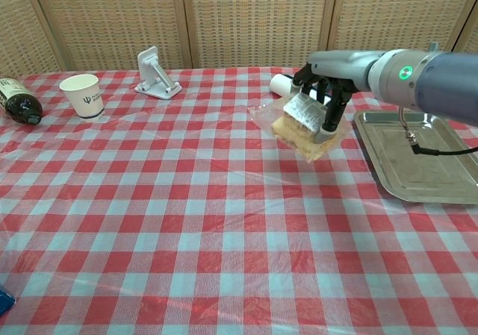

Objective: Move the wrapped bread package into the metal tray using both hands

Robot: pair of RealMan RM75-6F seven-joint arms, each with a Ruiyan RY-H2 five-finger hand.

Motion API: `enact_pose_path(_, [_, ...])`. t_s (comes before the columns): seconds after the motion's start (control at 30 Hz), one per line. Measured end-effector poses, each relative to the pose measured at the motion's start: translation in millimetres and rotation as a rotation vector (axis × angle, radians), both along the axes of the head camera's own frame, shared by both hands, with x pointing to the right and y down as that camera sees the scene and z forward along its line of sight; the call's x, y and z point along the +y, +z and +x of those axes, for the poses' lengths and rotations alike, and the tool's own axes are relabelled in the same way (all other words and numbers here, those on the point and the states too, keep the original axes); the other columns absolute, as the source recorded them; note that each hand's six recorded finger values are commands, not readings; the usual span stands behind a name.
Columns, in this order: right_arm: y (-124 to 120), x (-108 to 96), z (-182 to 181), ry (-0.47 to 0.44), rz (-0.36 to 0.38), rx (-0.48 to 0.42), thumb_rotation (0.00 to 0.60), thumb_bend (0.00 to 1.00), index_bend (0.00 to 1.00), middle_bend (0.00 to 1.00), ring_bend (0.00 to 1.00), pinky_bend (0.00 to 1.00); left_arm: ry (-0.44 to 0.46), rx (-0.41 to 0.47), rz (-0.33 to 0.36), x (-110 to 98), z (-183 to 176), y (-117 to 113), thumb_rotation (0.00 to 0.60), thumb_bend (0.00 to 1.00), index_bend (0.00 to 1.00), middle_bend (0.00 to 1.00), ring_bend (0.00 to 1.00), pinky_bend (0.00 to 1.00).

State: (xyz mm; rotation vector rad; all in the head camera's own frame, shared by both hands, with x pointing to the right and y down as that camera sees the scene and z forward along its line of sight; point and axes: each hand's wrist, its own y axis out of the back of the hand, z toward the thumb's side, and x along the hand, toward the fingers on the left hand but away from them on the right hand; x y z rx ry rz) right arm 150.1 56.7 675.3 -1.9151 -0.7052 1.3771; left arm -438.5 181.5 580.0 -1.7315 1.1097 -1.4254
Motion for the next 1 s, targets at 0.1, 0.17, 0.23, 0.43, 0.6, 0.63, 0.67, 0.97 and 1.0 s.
enact_pose_path(0.1, [-9.9,-6.0,13.1,0.018,0.029,0.016,0.600,0.09,0.58,0.43,0.40,0.46,0.001,0.000,0.001,0.2,0.4,-0.4,0.600,0.15,0.00,0.00,0.00,0.00])
enact_pose_path(0.17, [-14.5,-9.3,22.6,0.033,0.043,0.027,0.600,0.09,0.58,0.43,0.40,0.46,0.003,-0.002,0.000,0.5,0.8,-0.1,0.600,0.15,0.00,0.00,0.00,0.00])
enact_pose_path(0.23, [-18.6,-12.8,35.8,0.055,0.056,0.040,0.600,0.09,0.58,0.43,0.40,0.46,0.004,-0.002,-0.001,0.7,1.2,0.0,0.600,0.15,0.00,0.00,0.00,0.00])
enact_pose_path(0.43, [-22.0,-20.6,92.4,0.159,0.069,0.094,0.600,0.09,0.58,0.43,0.40,0.45,0.007,-0.003,-0.004,0.9,2.3,0.6,0.600,0.15,0.00,0.00,0.00,0.00])
enact_pose_path(0.6, [-10.6,-17.7,135.1,0.255,0.024,0.127,0.600,0.09,0.58,0.43,0.40,0.45,0.012,0.000,-0.013,1.4,4.3,1.7,0.600,0.15,0.00,0.00,0.00,0.00])
enact_pose_path(0.63, [-8.4,-17.2,141.8,0.264,0.018,0.135,0.600,0.09,0.58,0.43,0.40,0.45,0.014,-0.001,-0.013,1.2,4.6,1.7,0.600,0.15,0.00,0.00,0.00,0.00])
enact_pose_path(0.67, [-6.0,-16.6,148.4,0.271,0.012,0.144,0.600,0.09,0.58,0.43,0.40,0.45,0.014,0.000,-0.013,1.2,4.9,1.7,0.600,0.15,0.00,0.00,0.00,0.00])
enact_pose_path(0.97, [17.4,-6.2,176.7,0.303,-0.037,0.184,0.600,0.09,0.56,0.40,0.38,0.39,0.016,-0.003,-0.014,1.2,5.4,2.1,0.600,0.15,0.00,0.00,0.00,0.00])
enact_pose_path(1.0, [19.4,-5.5,177.3,0.304,-0.041,0.187,0.600,0.09,0.55,0.40,0.37,0.38,0.016,-0.003,-0.014,1.2,5.4,2.0,0.600,0.15,0.00,0.00,0.00,0.00])
